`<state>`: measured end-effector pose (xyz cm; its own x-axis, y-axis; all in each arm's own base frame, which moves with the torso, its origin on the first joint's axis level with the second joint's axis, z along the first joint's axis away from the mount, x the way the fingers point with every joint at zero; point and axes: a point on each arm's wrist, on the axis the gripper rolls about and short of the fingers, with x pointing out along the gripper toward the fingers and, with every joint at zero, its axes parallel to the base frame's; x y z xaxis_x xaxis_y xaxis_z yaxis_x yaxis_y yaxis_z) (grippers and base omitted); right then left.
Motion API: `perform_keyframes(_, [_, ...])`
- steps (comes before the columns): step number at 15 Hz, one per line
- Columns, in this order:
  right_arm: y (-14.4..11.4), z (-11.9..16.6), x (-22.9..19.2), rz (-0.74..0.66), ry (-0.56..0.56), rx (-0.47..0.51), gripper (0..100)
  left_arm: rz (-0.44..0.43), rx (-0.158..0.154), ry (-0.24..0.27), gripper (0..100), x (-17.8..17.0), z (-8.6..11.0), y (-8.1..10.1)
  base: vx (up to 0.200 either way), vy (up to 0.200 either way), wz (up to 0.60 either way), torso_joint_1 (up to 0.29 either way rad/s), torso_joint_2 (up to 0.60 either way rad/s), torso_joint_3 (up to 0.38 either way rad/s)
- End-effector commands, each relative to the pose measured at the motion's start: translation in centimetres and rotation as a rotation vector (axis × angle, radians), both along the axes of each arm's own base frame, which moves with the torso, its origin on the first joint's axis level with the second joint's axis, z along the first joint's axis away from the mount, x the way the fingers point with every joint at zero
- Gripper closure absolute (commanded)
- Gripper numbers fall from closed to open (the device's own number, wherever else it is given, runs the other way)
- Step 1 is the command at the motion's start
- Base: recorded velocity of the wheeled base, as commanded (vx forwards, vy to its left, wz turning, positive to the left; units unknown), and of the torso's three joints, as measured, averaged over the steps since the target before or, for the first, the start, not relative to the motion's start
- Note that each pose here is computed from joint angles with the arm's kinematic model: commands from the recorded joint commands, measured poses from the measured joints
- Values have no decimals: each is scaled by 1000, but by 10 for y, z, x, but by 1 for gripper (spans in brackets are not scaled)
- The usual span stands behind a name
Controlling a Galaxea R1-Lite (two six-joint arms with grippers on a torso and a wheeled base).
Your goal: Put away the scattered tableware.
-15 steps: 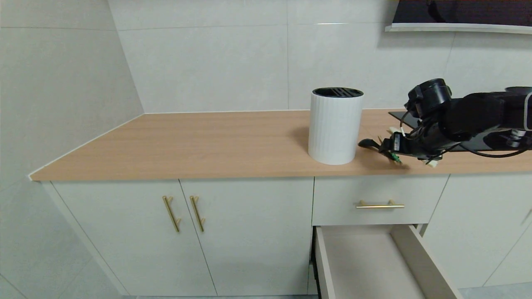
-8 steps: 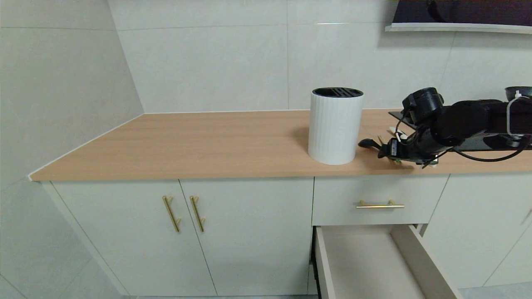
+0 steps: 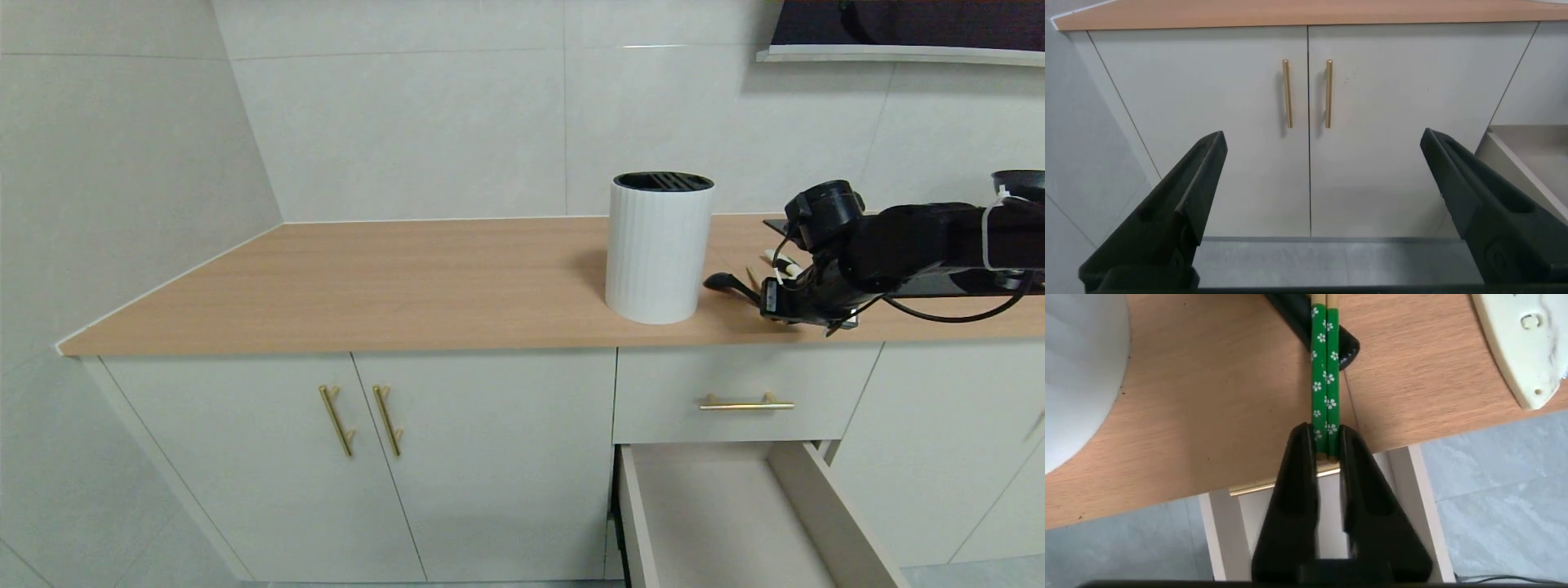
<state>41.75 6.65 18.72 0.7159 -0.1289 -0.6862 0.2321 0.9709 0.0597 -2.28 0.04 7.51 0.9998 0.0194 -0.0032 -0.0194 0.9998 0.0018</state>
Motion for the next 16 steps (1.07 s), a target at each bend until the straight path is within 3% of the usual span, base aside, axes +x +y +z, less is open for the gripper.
perform_keyframes(1, [0, 4, -2, -1, -8, 1, 100, 1, 0, 1, 0, 0, 0, 0, 0, 0, 0, 0, 0, 0])
perform_keyframes(7, [-3, 39, -38, 11, -53, 18, 100, 1, 0, 1, 0, 0, 0, 0, 0, 0, 0, 0, 0, 0])
perform_keyframes(11, [8, 72, -117, 97, -90, 28, 100, 1, 0, 0, 0, 0, 0, 0, 0, 0, 0, 0, 0, 0])
perform_keyframes(14, [-3, 84, -167, 116, -91, 33, 100, 1, 0, 1, 0, 0, 0, 0, 0, 0, 0, 0, 0, 0])
perform_keyframes(16, [-10, 91, -200, 193, -32, 91, 100, 1, 0, 0, 0, 0, 0, 0, 0, 0, 0, 0, 0, 0])
